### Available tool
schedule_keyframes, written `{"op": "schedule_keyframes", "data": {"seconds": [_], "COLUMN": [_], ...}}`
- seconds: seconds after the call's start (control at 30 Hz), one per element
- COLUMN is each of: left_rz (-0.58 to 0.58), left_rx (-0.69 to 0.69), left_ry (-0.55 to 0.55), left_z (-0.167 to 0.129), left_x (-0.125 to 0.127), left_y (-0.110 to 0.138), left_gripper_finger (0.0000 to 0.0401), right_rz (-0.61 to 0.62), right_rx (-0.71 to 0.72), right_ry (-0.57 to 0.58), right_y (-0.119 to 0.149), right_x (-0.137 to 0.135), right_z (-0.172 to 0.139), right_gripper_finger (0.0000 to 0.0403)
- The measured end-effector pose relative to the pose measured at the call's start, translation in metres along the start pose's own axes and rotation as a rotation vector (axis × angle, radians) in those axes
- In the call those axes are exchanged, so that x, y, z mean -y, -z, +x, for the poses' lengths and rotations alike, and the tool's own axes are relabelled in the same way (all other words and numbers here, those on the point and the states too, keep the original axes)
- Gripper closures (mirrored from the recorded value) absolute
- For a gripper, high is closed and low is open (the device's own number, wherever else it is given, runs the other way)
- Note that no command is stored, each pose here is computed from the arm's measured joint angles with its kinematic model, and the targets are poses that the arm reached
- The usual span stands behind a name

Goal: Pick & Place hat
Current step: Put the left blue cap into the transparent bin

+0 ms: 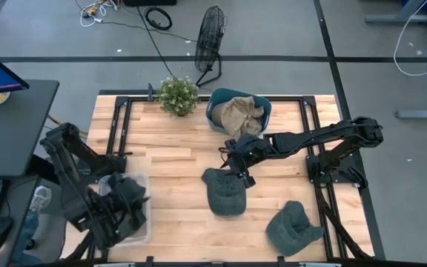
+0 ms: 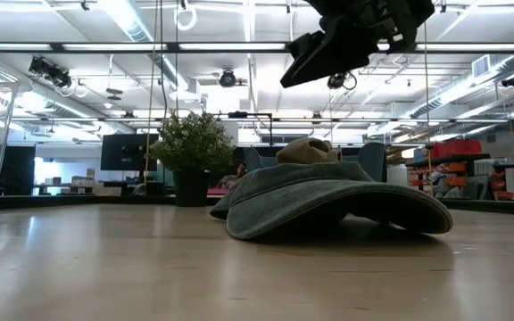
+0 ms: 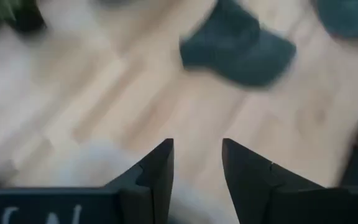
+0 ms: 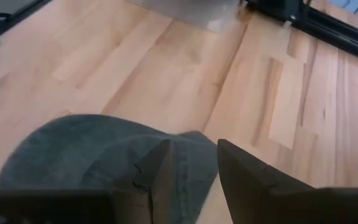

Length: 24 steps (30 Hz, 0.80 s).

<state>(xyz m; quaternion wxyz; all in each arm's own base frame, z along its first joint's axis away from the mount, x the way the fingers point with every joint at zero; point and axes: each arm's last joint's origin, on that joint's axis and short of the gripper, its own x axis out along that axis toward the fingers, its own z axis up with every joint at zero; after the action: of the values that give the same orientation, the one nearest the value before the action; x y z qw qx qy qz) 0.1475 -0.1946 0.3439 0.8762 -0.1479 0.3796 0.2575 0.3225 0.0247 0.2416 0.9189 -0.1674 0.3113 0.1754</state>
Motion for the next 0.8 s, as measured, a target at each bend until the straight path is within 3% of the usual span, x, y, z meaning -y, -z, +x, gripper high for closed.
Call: {"op": "schedule_keyframes", "data": {"seconds": [0.3,0.53,0.63,0.8], "left_rz": [0.205,0.276,0.304,0.353], "left_rx": [0.027,0.008,-0.045,-0.072], "left_ry": [-0.188,-0.347,-0.282,0.025], "left_z": [0.052,0.099,0.120,0.151], "left_x": [-0.009,-0.037,-0.047,-0.061], "left_y": [-0.044,-0.099,-0.125,-0.166], "left_gripper_finger": [0.0219,0.0186,0.0189,0.0202], "right_rz": [0.026,0.099,0.152,0.227], "right_rx": [0.004,-0.029,-0.090,-0.199], "right_ry": [-0.058,-0.072,-0.048,-0.038], "right_y": [-0.008,-0.009,-0.006,0.001], "right_x": [-0.022,-0.036,-0.042,-0.053], "right_z": [0.003,0.004,0.004,0.003], "right_gripper_finger": [0.0226,0.0179,0.0173,0.0176]}}
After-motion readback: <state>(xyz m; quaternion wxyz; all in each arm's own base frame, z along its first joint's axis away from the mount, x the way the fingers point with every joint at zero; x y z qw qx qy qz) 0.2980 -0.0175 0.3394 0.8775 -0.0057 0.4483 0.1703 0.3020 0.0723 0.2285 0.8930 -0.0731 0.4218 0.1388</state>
